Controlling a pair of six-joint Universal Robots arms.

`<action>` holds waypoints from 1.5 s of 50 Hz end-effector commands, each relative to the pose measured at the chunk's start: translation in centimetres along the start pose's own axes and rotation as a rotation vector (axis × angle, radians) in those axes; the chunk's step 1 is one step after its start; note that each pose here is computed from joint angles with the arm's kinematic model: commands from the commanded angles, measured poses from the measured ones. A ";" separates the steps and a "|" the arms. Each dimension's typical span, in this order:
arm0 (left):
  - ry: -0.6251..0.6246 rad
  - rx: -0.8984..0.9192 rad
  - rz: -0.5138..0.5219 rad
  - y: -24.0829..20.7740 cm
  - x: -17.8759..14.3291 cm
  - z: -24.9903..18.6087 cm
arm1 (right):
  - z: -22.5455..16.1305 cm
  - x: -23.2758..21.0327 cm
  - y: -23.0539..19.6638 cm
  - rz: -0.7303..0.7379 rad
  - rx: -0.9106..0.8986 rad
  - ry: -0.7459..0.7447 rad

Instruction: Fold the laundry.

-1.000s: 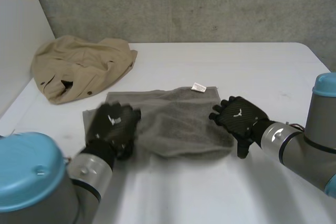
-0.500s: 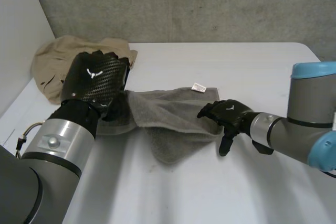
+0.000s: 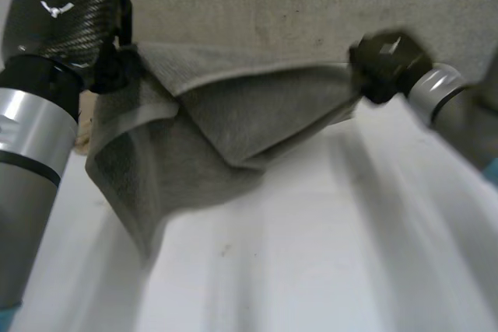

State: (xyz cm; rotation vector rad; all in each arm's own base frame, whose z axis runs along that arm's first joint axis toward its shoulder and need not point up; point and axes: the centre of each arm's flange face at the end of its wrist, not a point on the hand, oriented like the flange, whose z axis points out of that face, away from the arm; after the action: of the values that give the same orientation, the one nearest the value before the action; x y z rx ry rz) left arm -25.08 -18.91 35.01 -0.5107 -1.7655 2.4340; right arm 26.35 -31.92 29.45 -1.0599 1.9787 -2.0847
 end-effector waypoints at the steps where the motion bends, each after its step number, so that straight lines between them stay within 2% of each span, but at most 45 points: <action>1: -0.025 -0.024 0.030 1.4 -1.9 1.5 | -6.6 3.3 -8.3 -0.219 0.153 0.133; 6: 0.000 -0.098 0.028 3.8 -1.8 2.1 | -8.1 2.6 -8.5 -0.274 0.091 0.096; 11: 0.057 -0.167 0.024 6.5 -0.7 2.9 | -8.3 1.1 -6.7 -0.281 -0.029 0.009; 15: 0.107 -0.218 0.030 8.9 0.3 3.9 | -6.2 -1.8 -2.4 -0.304 -0.196 -0.122; 22: 0.137 -0.278 0.042 13.7 2.1 8.0 | -2.3 -2.8 2.0 -0.335 -0.314 -0.118; 26: 0.118 -0.221 0.043 14.4 2.4 11.8 | 1.1 -2.0 2.7 -0.348 -0.244 -0.021; 31: 0.065 -0.050 0.029 11.4 2.0 16.3 | 5.2 1.0 -0.9 -0.354 0.034 0.229; 35: 0.014 0.145 0.006 6.7 0.9 18.8 | 6.0 3.1 -4.8 -0.327 0.262 0.384; 39: -0.027 0.327 -0.016 3.2 0.3 19.9 | 4.9 4.6 -8.8 -0.311 0.438 0.485; 43: -0.054 0.418 -0.024 0.1 -0.7 19.5 | 3.4 4.6 -9.9 -0.314 0.453 0.466; 47: -0.045 0.342 -0.025 1.2 -1.4 18.6 | 2.8 3.3 -7.9 -0.324 0.355 0.333; 52: 0.046 0.125 0.000 7.0 -0.7 15.9 | 1.5 0.0 -3.9 -0.308 0.174 0.072; 55: 0.104 -0.043 0.012 11.0 -0.3 12.7 | -0.7 -3.0 0.1 -0.305 -0.048 -0.153; 59: 0.151 -0.206 0.046 15.0 0.5 9.6 | -2.8 -5.5 3.9 -0.347 -0.244 -0.315; 61: 0.183 -0.295 0.096 17.3 1.0 7.8 | -3.1 -6.5 5.5 -0.349 -0.293 -0.366; 64: 0.237 -0.410 0.183 20.9 1.8 5.7 | -2.4 -7.5 7.9 -0.324 -0.319 -0.367; 69: 0.291 -0.494 0.314 24.1 2.6 4.3 | -0.4 -7.8 10.4 -0.214 -0.319 -0.248; 71: 0.287 -0.502 0.342 24.3 2.7 4.1 | -0.2 -7.8 10.4 -0.194 -0.320 -0.223; 75: 0.263 -0.490 0.328 23.3 2.4 4.1 | -0.4 -7.8 10.1 -0.139 -0.324 -0.182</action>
State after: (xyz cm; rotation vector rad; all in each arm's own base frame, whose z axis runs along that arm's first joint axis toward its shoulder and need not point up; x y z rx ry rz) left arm -25.87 -29.76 13.47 -1.1678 -2.2834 1.9291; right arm 27.90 -28.81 16.92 -1.5942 2.1992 -1.6128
